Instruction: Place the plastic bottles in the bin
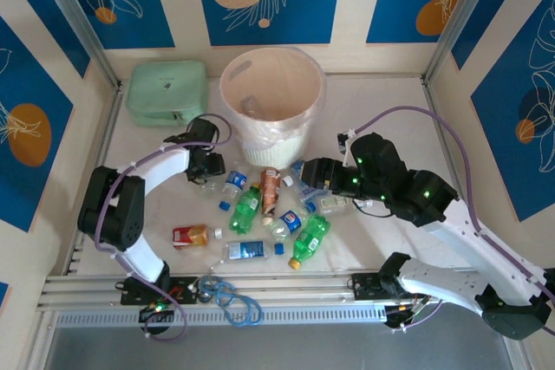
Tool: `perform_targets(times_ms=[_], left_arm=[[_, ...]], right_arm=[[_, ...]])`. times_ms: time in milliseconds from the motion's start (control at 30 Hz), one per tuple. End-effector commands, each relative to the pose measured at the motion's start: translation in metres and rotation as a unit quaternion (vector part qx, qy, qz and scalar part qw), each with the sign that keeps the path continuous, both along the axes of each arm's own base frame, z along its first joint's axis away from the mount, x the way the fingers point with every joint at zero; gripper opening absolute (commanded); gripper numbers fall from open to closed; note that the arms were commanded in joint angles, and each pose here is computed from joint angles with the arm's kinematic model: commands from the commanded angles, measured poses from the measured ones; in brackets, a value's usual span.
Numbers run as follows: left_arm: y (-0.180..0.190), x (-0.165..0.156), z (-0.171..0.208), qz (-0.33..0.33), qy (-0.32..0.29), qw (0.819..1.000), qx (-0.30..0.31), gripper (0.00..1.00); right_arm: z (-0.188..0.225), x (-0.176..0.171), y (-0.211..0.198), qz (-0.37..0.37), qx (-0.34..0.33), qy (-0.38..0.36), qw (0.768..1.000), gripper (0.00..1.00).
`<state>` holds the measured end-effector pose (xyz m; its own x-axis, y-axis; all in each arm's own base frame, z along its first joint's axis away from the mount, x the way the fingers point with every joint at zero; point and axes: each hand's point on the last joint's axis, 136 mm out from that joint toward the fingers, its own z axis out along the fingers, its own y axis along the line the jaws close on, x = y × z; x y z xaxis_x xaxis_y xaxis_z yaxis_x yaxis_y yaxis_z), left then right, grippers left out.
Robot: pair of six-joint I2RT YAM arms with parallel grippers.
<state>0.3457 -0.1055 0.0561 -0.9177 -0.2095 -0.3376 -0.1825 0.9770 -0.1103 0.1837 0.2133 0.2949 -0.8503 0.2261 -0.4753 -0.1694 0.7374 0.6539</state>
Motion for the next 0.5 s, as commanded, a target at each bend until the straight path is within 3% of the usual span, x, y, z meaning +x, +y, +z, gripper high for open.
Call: perform_targets(times_ms=[0,133,300,467], left_arm=[[0.013,-0.006,0.020,0.003,-0.009,1.000,0.016,0.60],[0.015,-0.012,0.059,-0.001,-0.045,0.999,0.006,0.58],[0.018,-0.018,0.136,-0.009,-0.135,0.991,-0.017,0.57],[0.005,-0.025,0.211,-0.049,-0.242,0.967,-0.068,0.55]], right_arm=[[0.019,-0.002,-0.005,-0.003,0.008,-0.023,1.000,0.72],[0.035,-0.001,-0.003,-0.002,0.020,-0.038,0.999,0.72],[0.052,0.005,0.000,-0.004,0.019,-0.048,0.999,0.73],[0.076,0.011,0.004,0.000,0.021,-0.044,0.999,0.73]])
